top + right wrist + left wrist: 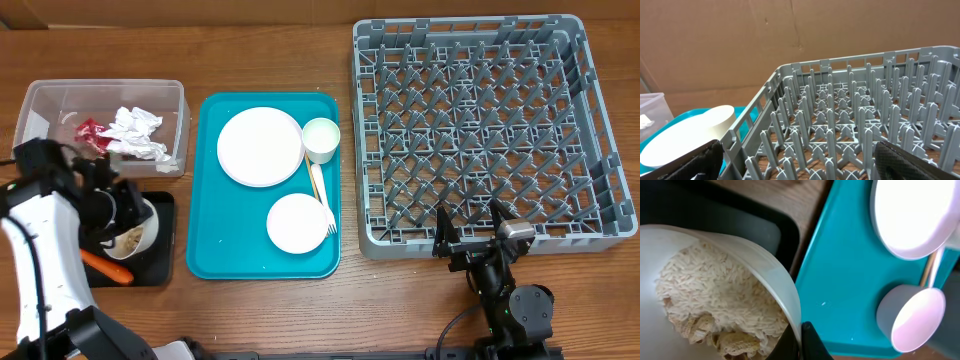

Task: Sort waste into correct bins and load items into the dishwasher rack
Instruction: 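Tilt the rice bowl with the left gripper to pour rice onto the black tray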

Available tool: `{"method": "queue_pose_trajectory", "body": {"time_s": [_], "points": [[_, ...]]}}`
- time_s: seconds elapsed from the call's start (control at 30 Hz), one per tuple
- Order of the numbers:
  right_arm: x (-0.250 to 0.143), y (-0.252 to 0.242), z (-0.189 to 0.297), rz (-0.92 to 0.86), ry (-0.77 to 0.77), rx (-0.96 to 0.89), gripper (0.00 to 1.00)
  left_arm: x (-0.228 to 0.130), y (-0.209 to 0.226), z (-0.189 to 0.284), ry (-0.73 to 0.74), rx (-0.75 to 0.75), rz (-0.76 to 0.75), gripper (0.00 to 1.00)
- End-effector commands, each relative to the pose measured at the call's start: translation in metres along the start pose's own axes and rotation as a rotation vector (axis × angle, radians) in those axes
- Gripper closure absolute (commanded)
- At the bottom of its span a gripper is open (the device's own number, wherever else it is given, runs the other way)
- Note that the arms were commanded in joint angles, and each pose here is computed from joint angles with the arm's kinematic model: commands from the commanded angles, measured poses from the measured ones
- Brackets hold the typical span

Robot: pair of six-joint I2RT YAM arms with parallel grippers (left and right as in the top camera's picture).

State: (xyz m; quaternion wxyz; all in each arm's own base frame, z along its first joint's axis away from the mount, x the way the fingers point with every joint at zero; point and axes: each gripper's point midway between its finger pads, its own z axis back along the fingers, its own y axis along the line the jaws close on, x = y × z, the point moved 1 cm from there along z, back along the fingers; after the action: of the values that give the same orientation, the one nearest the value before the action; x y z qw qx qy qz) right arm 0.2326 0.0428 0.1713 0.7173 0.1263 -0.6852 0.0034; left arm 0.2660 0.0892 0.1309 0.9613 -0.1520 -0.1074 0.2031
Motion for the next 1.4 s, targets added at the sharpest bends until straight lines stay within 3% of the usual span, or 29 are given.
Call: {"method": "queue_pose_trajectory", "body": {"time_s": [0.0, 0.23, 0.57, 0.93, 1.37], "points": [[-0.002, 0.0, 0.0, 0.003, -0.004, 0.003, 0.0, 0.02, -0.01, 0.022, -0.122, -0.209, -0.031, 0.96], [-0.002, 0.0, 0.0, 0.003, -0.004, 0.003, 0.0, 0.029, -0.009, 0.049, -0.266, -0.408, -0.085, 0.96], [-0.002, 0.0, 0.0, 0.003, -0.004, 0.003, 0.0, 0.028, -0.015, 0.074, -0.381, -0.576, -0.12, 0.96], [-0.002, 0.0, 0.0, 0.003, -0.004, 0.003, 0.0, 0.016, -0.004, 0.071, -0.478, -0.667, -0.118, 0.96], [-0.002, 0.0, 0.0, 0.003, -0.004, 0.003, 0.0, 0.004, 0.023, 0.08, -0.658, -0.754, -0.008, 0.96]]}}
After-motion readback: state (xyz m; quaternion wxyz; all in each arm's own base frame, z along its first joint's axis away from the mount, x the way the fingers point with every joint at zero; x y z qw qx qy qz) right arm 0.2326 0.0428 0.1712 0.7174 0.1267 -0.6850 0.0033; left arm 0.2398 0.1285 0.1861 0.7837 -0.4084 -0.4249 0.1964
